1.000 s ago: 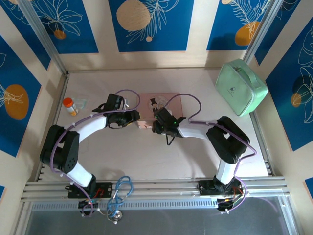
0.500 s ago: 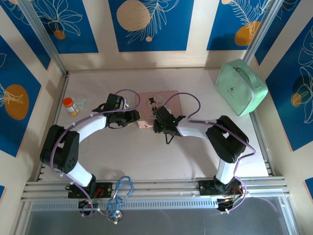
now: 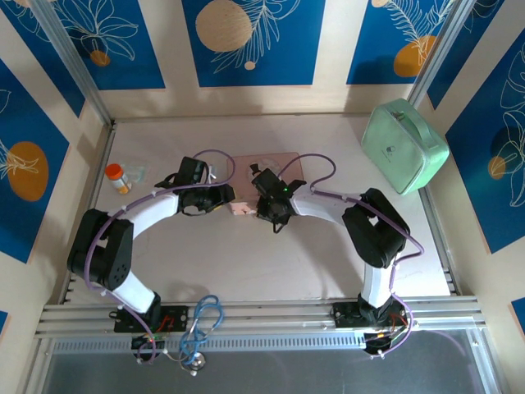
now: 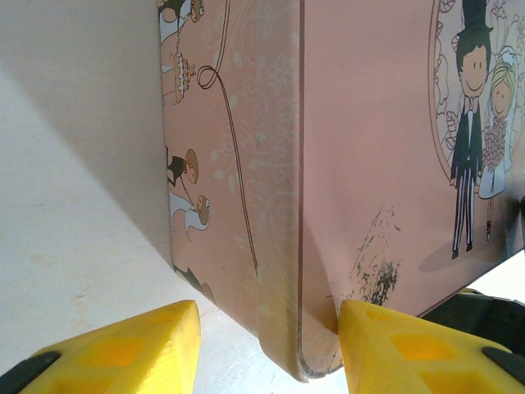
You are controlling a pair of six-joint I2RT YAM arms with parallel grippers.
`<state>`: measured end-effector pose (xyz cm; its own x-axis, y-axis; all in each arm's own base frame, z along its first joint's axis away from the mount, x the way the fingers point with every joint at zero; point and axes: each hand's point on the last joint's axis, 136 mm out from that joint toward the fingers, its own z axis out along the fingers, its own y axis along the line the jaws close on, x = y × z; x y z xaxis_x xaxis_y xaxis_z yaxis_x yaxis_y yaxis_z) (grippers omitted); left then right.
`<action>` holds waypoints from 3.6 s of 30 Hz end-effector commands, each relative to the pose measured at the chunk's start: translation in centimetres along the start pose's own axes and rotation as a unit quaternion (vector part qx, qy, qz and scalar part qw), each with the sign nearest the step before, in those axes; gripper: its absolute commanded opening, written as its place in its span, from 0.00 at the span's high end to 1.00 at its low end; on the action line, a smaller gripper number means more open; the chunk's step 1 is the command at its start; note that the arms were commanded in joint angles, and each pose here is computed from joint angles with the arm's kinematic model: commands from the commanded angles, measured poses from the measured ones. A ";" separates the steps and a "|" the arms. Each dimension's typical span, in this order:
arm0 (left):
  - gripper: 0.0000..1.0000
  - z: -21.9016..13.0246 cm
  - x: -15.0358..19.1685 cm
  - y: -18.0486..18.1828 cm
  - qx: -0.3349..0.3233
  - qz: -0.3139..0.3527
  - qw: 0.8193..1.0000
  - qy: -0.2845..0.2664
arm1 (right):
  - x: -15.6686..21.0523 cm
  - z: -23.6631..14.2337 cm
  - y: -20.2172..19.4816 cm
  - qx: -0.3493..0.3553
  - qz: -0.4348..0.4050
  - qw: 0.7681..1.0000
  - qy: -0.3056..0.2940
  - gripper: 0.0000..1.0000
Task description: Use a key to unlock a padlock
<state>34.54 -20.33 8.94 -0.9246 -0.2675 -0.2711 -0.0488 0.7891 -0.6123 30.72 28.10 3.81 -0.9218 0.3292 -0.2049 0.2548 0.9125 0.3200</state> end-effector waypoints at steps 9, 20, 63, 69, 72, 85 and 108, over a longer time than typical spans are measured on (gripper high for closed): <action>0.53 0.5 0.4 1.3 -0.014 -0.009 1.000 0.010 | 1.3 -0.5 -0.5 -0.064 -0.114 0.991 -0.011 0.50; 0.54 0.3 0.1 1.2 -0.014 -0.004 1.000 0.011 | 0.3 -1.5 0.1 -0.191 -0.222 0.956 -0.018 0.46; 0.54 0.7 0.3 1.3 -0.008 -0.014 1.000 0.011 | 1.7 0.4 0.7 -0.113 -0.177 0.977 0.023 0.84; 0.54 0.6 0.2 1.2 -0.006 -0.013 1.000 0.009 | 3.2 -0.8 0.4 -0.124 -0.111 0.985 0.042 0.86; 0.55 0.7 0.2 1.3 -0.005 -0.014 1.000 0.010 | 3.3 -1.7 0.3 -0.122 -0.090 0.988 0.020 0.81; 0.55 0.9 0.2 1.3 -0.004 -0.019 1.000 0.009 | -1.3 -1.0 -1.5 -0.095 -0.096 0.985 -0.111 0.58; 0.48 -0.1 -1.0 -0.5 0.015 -0.007 1.000 -0.004 | -0.6 -0.1 0.5 -0.154 -0.131 0.974 -0.105 0.57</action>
<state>35.04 -20.50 8.90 -0.9228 -0.2794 -0.2654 -0.0501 0.7699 -0.6362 31.70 27.65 3.21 -0.8613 0.1697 -0.4790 -0.0705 0.8935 0.4434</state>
